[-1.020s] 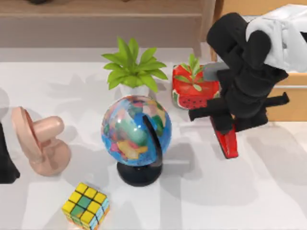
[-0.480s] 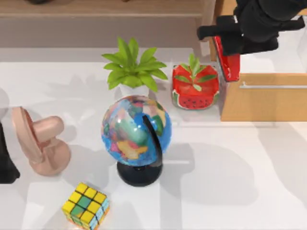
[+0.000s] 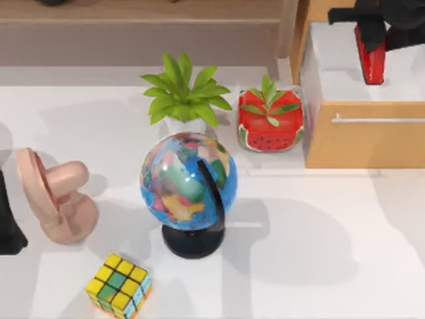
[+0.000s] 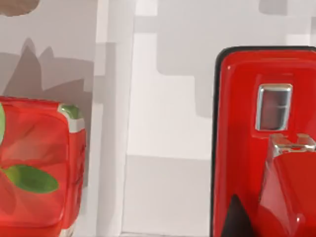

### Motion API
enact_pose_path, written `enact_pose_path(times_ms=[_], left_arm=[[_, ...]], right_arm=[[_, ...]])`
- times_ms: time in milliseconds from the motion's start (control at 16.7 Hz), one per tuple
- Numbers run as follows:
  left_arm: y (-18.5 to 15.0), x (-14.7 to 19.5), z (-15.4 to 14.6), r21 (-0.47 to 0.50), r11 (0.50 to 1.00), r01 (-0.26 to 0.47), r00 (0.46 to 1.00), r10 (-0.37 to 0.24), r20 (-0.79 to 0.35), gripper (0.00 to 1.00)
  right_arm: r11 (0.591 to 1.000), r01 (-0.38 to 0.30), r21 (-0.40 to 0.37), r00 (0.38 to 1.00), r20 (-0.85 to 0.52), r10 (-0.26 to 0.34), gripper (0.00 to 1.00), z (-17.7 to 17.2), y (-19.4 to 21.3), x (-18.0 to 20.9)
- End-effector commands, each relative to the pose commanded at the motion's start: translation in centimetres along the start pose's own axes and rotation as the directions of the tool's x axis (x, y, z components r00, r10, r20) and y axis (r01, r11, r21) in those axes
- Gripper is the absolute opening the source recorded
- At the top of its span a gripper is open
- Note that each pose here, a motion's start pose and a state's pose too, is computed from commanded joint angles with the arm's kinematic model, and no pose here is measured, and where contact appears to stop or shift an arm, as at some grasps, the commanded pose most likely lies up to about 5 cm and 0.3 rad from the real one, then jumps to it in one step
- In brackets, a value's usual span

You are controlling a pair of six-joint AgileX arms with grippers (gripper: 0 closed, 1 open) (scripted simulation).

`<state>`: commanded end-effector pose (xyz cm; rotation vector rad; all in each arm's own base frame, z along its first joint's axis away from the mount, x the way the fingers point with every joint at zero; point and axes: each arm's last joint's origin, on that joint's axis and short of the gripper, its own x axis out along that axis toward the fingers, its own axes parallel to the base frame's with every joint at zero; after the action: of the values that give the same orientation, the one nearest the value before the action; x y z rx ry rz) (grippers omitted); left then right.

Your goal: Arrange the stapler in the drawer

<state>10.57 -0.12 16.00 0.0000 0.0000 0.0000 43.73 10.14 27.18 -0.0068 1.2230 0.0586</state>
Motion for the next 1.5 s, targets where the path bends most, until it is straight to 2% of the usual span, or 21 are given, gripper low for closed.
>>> enact_pose_path(times_ms=[240,480,1320,1500], left_arm=[[0.0,0.0,0.0,0.0,1.0,0.0,1.0,0.0,0.0,1.0],[0.0,0.0,0.0,0.0,1.0,0.0,1.0,0.0,0.0,1.0],[0.0,0.0,0.0,0.0,1.0,0.0,1.0,0.0,0.0,1.0],[0.0,0.0,0.0,0.0,1.0,0.0,1.0,0.0,0.0,1.0]], right_arm=[[0.998,0.059,0.032,0.986,-0.157,-0.053,0.0,0.5,-2.6,5.9],[0.997,0.075,0.026,0.956,-0.288,-0.065,0.0,-0.3,-2.9,9.9],[0.997,0.076,0.024,0.951,-0.302,-0.065,0.0,-0.8,-2.9,11.2],[0.997,0.076,0.024,0.951,-0.302,-0.065,0.23,-0.8,-2.9,11.2]])
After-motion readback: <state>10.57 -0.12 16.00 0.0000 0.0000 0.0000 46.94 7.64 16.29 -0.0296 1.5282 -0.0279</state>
